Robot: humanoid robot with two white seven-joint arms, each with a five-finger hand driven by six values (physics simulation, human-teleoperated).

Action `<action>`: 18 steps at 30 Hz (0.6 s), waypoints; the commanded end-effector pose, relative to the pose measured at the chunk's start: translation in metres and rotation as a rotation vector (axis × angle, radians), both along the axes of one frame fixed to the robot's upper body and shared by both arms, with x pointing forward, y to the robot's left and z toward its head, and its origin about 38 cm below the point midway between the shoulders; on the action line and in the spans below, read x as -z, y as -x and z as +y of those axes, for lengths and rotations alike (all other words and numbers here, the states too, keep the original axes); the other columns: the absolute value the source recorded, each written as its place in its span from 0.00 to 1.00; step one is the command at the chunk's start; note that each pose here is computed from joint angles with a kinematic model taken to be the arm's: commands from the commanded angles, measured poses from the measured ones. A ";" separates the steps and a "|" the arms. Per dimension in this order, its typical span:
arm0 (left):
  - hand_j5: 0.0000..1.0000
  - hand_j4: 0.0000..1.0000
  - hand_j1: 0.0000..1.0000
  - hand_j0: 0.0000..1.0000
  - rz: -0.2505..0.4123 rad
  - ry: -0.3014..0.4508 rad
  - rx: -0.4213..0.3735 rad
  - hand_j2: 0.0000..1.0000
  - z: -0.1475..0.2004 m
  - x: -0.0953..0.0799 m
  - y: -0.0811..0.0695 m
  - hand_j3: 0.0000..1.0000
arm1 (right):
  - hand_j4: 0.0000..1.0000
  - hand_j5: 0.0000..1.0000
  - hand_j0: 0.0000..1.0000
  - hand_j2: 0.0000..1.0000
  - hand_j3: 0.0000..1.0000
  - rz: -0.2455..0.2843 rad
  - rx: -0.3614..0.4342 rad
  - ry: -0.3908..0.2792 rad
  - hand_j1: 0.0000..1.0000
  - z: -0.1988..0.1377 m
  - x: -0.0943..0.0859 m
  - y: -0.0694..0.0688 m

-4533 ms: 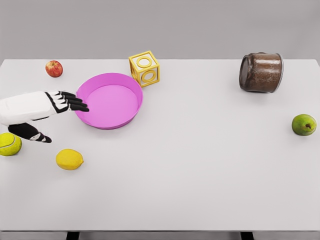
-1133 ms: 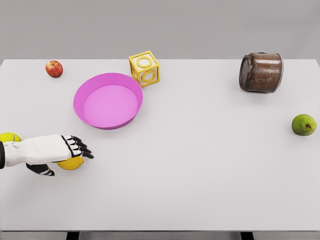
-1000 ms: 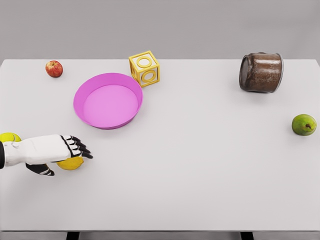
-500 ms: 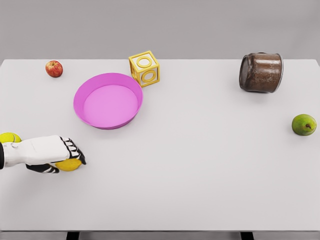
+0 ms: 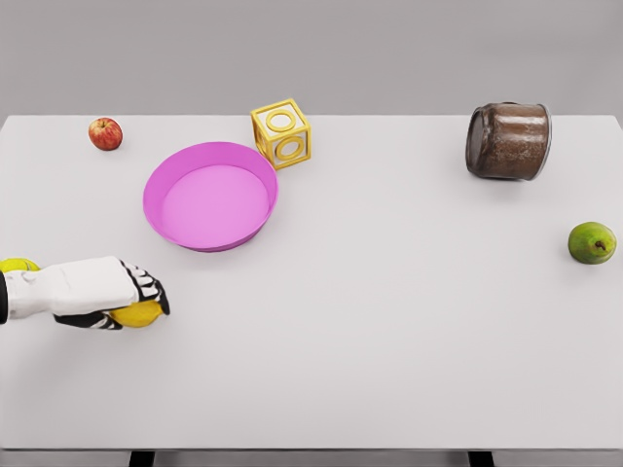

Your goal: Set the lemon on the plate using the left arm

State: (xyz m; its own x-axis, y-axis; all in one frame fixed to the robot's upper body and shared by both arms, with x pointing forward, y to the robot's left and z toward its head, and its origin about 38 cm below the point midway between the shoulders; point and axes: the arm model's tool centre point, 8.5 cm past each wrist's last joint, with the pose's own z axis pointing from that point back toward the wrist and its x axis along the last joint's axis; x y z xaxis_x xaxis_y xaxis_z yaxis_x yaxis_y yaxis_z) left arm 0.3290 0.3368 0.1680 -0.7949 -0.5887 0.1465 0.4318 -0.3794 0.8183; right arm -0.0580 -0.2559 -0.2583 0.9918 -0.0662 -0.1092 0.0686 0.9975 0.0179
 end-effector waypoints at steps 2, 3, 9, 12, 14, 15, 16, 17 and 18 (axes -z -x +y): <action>0.48 0.48 0.48 0.48 -0.006 0.031 0.010 0.48 -0.005 -0.007 0.001 0.48 | 1.00 1.00 1.00 1.00 1.00 0.001 0.000 -0.001 1.00 0.000 0.000 0.000; 0.48 0.48 0.48 0.48 -0.006 0.035 0.013 0.48 -0.006 -0.008 0.001 0.48 | 1.00 1.00 1.00 1.00 1.00 0.001 0.000 -0.001 1.00 0.000 0.000 0.000; 0.46 0.46 0.46 0.46 -0.016 0.079 0.007 0.46 -0.006 -0.018 0.000 0.46 | 1.00 1.00 1.00 1.00 1.00 -0.001 0.000 0.000 1.00 0.000 0.000 0.000; 0.46 0.46 0.46 0.46 -0.018 0.101 0.002 0.46 -0.006 -0.022 -0.001 0.46 | 1.00 1.00 1.00 1.00 1.00 -0.001 0.000 0.000 1.00 0.000 0.000 0.000; 0.46 0.46 0.46 0.46 -0.022 0.124 -0.003 0.46 -0.005 -0.027 -0.003 0.46 | 1.00 1.00 1.00 1.00 1.00 -0.001 0.000 0.000 1.00 0.000 0.000 0.000; 0.46 0.46 0.46 0.46 -0.022 0.132 -0.005 0.46 -0.005 -0.028 -0.003 0.46 | 1.00 1.00 1.00 1.00 1.00 0.001 0.000 -0.001 1.00 0.000 0.000 0.000; 0.46 0.46 0.46 0.46 -0.032 0.134 -0.009 0.46 -0.004 -0.031 -0.004 0.46 | 1.00 1.00 1.00 1.00 1.00 -0.001 0.000 0.000 1.00 0.000 0.000 0.000; 0.46 0.46 0.46 0.46 -0.039 0.135 -0.012 0.46 -0.003 -0.034 -0.005 0.46 | 1.00 1.00 1.00 1.00 1.00 -0.001 0.000 0.000 1.00 0.000 0.000 0.000; 0.46 0.46 0.46 0.46 -0.040 0.138 -0.015 0.46 -0.002 -0.034 -0.005 0.46 | 1.00 1.00 1.00 1.00 1.00 -0.001 0.000 0.000 1.00 0.000 0.000 0.000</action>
